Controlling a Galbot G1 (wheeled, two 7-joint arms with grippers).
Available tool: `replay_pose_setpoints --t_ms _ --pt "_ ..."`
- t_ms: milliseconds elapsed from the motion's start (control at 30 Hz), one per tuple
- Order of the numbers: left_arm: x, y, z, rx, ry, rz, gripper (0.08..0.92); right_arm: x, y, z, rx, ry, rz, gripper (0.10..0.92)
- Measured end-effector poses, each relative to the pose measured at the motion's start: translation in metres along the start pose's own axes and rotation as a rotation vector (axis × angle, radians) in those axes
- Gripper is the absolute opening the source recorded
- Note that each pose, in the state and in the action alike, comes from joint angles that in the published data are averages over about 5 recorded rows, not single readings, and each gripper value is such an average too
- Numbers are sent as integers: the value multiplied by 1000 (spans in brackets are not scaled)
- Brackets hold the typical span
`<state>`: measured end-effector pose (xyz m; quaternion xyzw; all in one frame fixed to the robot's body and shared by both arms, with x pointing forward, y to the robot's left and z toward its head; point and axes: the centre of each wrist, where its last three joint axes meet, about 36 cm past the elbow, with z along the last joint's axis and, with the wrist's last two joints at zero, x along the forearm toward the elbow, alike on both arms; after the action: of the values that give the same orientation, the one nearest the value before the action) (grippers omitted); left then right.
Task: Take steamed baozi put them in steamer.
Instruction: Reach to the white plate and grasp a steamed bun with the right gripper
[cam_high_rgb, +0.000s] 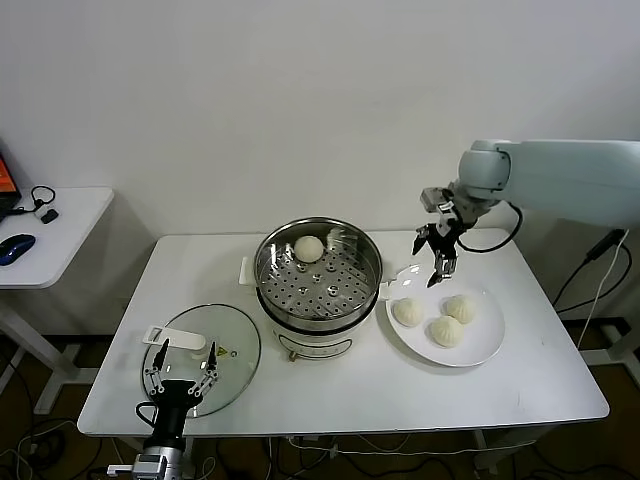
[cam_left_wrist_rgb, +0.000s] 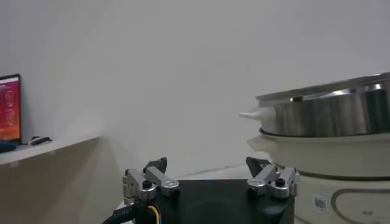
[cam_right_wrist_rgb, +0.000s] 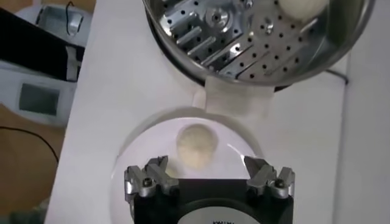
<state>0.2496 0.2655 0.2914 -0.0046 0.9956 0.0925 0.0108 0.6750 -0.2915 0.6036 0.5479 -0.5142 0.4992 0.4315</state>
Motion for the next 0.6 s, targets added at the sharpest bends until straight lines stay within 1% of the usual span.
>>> replay_pose_setpoints --t_ms 300,600 --pt "3 4 2 -8 7 -7 823 -52 1 7 -50 48 -23 823" --pt "4 5 3 -11 9 -9 823 -92 0 8 -84 57 -21 823"
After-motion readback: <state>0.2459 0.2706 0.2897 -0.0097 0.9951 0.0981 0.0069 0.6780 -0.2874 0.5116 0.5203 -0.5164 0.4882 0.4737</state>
